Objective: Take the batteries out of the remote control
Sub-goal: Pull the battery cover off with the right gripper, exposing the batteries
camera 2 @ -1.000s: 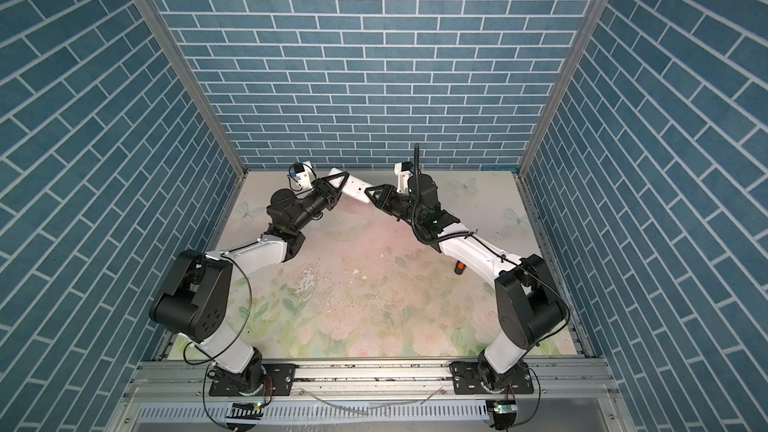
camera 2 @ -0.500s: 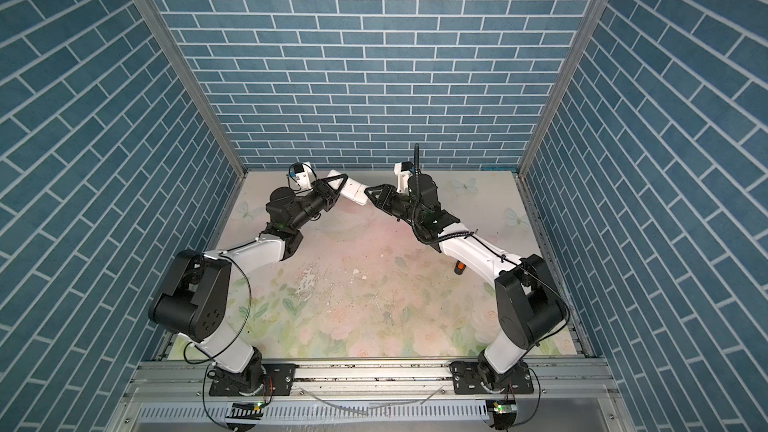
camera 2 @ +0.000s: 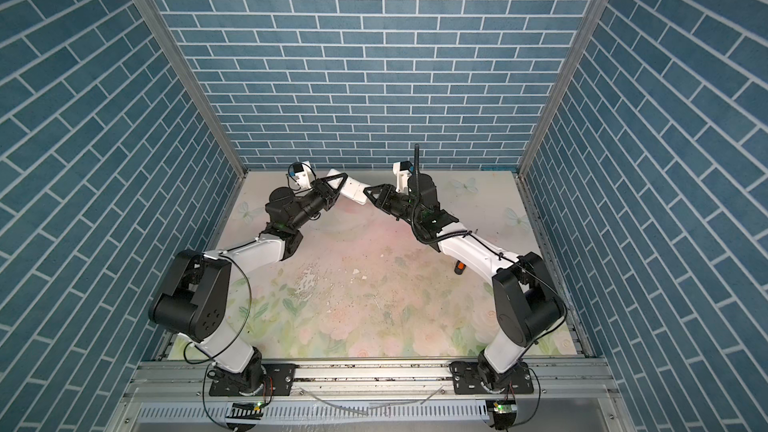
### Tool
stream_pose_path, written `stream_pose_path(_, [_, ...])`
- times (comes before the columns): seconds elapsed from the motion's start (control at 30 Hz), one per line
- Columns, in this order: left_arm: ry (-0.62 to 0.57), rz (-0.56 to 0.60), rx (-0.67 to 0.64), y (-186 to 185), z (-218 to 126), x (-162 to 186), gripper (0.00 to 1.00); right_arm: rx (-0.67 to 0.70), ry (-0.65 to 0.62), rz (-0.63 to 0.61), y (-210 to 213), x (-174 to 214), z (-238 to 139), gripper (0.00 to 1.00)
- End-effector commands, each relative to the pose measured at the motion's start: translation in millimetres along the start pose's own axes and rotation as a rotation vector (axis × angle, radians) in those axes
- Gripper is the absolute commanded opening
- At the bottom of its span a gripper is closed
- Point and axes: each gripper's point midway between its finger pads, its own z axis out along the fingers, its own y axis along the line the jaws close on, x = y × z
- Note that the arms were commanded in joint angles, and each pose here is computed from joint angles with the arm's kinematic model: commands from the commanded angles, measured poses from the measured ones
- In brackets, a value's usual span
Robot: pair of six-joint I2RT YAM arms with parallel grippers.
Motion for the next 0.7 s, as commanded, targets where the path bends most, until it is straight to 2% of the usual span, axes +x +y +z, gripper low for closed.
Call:
stream_pose_path(0.0, [-0.021,0.037,0.075,-25.7,-2.7,-8.1,0.00,-0.066,-0.015,-0.003,22.0,-11.4,2.4,0.25])
stream_pose_path(0.3, [-0.021,0.034,0.066,-21.1,-1.7,-7.6,0.00,-0.095,-0.012,-0.001,27.9,-12.0,2.9,0.17])
stream_pose_path(0.67, [-0.021,0.032,0.074,-24.1,-1.8,-8.1,0.00,-0.105,0.002,0.007,28.7,-11.0,7.1,0.22])
